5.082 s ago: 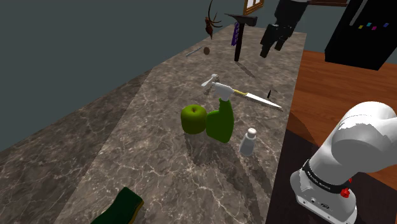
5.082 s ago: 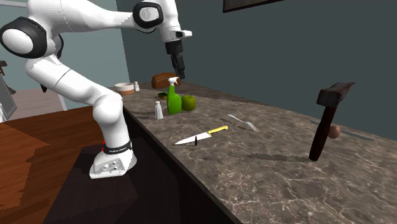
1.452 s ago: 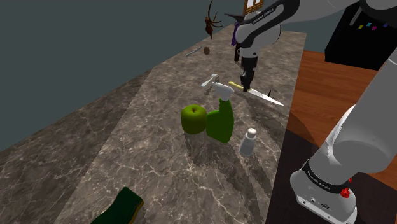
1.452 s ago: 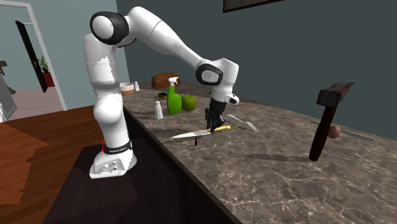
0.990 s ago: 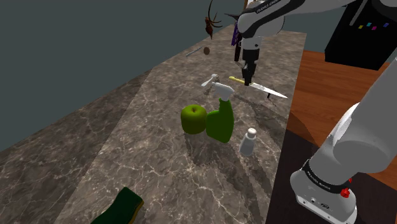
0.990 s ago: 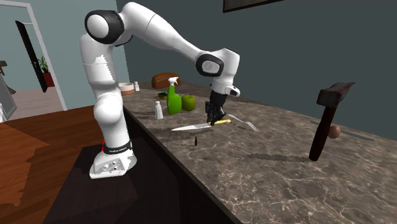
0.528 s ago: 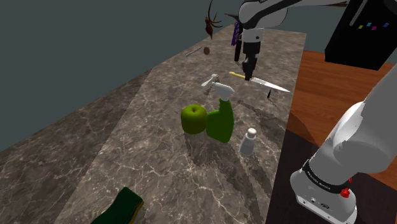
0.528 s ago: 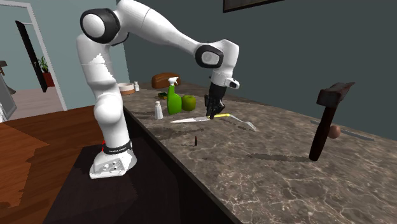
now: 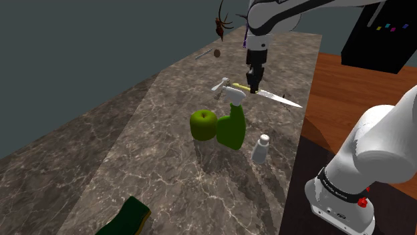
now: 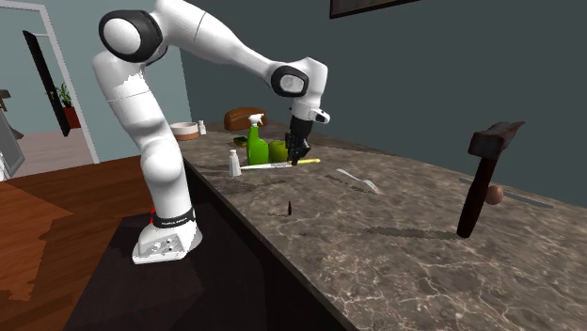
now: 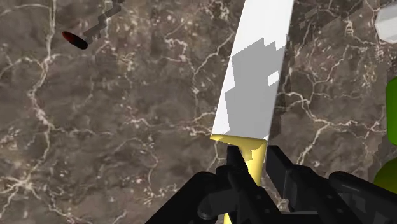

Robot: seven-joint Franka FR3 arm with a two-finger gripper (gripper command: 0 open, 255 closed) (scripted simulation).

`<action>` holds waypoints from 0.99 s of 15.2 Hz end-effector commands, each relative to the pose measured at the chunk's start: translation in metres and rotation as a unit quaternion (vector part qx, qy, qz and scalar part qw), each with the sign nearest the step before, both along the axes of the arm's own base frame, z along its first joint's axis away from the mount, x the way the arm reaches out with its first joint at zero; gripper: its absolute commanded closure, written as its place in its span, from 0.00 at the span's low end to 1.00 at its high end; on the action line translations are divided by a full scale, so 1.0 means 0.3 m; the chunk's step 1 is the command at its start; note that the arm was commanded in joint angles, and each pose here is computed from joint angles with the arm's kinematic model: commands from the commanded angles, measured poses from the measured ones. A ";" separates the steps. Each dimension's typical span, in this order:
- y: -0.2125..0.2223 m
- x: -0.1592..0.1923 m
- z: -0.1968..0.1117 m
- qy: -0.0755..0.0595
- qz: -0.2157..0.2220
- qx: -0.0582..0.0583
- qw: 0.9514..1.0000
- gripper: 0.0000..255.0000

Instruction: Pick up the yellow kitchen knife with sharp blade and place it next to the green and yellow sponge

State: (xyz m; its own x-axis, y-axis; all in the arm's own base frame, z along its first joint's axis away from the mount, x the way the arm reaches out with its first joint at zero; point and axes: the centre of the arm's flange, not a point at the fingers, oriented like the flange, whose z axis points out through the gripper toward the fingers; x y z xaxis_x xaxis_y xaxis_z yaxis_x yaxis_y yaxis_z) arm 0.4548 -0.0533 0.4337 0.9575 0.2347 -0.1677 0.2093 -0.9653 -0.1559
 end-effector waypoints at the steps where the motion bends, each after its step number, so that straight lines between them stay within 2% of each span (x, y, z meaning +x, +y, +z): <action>1: 0.075 -0.026 -0.005 0.000 -0.001 0.000 1.000 1.00; 15: 0.662 -0.214 -0.004 0.000 -0.001 0.000 1.000 1.00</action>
